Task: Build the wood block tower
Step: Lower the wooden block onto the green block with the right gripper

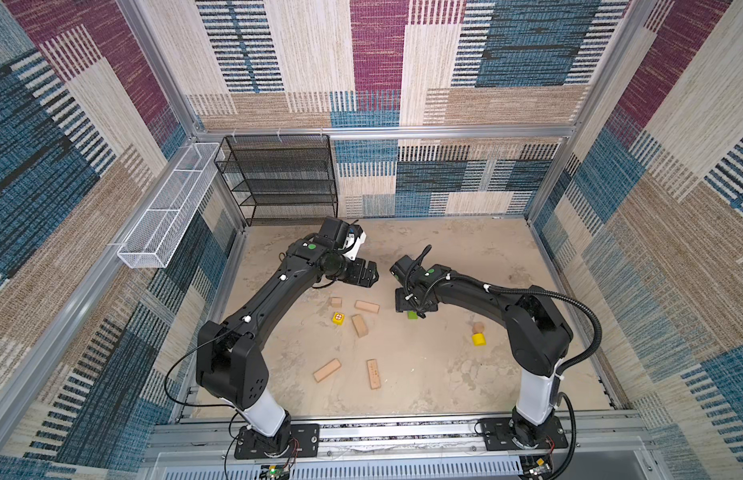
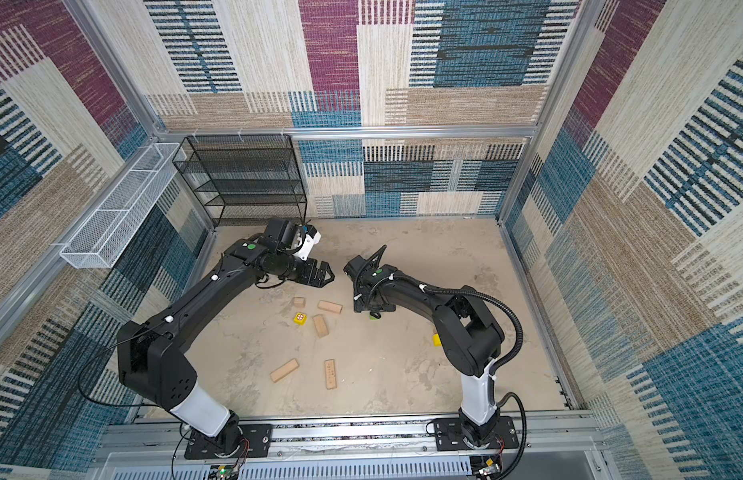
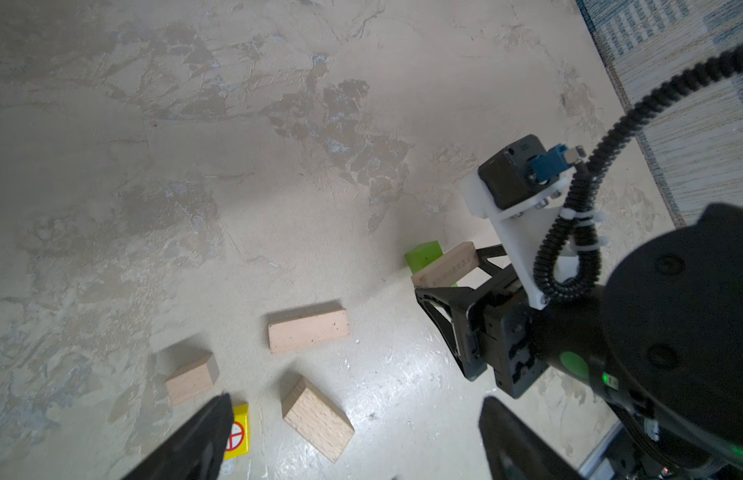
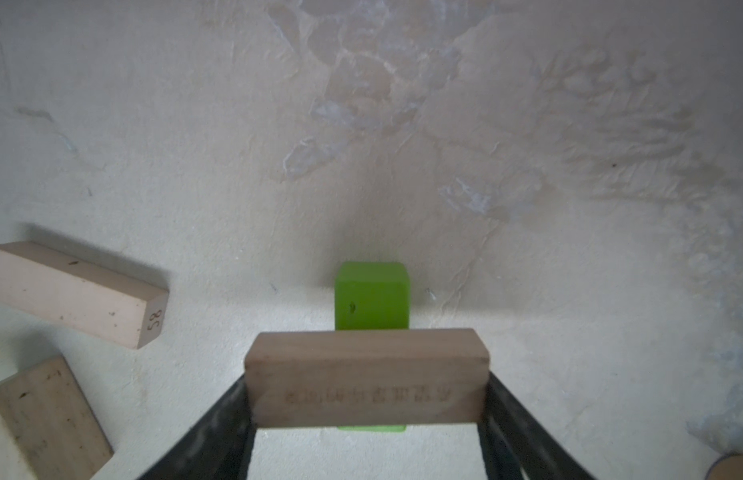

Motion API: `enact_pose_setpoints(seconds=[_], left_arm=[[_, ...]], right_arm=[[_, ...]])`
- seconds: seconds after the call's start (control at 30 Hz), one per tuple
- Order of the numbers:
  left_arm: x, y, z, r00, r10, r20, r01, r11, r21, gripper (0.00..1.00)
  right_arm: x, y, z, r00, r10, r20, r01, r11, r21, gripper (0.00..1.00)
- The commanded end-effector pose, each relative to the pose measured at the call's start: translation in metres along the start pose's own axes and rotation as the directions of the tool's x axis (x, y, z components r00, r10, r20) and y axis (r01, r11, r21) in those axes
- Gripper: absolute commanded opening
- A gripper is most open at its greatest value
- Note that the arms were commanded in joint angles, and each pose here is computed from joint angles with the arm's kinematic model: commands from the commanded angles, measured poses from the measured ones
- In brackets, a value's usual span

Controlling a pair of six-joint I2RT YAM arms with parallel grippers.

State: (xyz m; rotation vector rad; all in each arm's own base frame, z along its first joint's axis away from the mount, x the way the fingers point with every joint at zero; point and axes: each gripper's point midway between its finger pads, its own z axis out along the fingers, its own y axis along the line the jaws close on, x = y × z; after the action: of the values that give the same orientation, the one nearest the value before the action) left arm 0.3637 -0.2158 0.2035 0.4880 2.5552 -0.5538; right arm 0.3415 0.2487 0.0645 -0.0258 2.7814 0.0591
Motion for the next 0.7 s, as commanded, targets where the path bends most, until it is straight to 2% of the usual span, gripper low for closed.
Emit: enact_pose_setpoints(seconds=[0.0,0.67], left_arm=[[-0.0021,-0.0034,-0.0045,0.999,-0.032,0.010,0.032,0.999,0.026,0.97],[-0.0049,0.0007,-0.0106,0.998,-0.050,0.027,0.050,0.998,0.035,0.97]], right_arm=[[-0.0029,0.0062,-0.0007,1.000,0.009,0.007,-0.009,1.000,-0.019,0.10],[0.0033,-0.0025,0.0015,1.000,-0.004,-0.002,0.004,0.999,0.041,0.17]])
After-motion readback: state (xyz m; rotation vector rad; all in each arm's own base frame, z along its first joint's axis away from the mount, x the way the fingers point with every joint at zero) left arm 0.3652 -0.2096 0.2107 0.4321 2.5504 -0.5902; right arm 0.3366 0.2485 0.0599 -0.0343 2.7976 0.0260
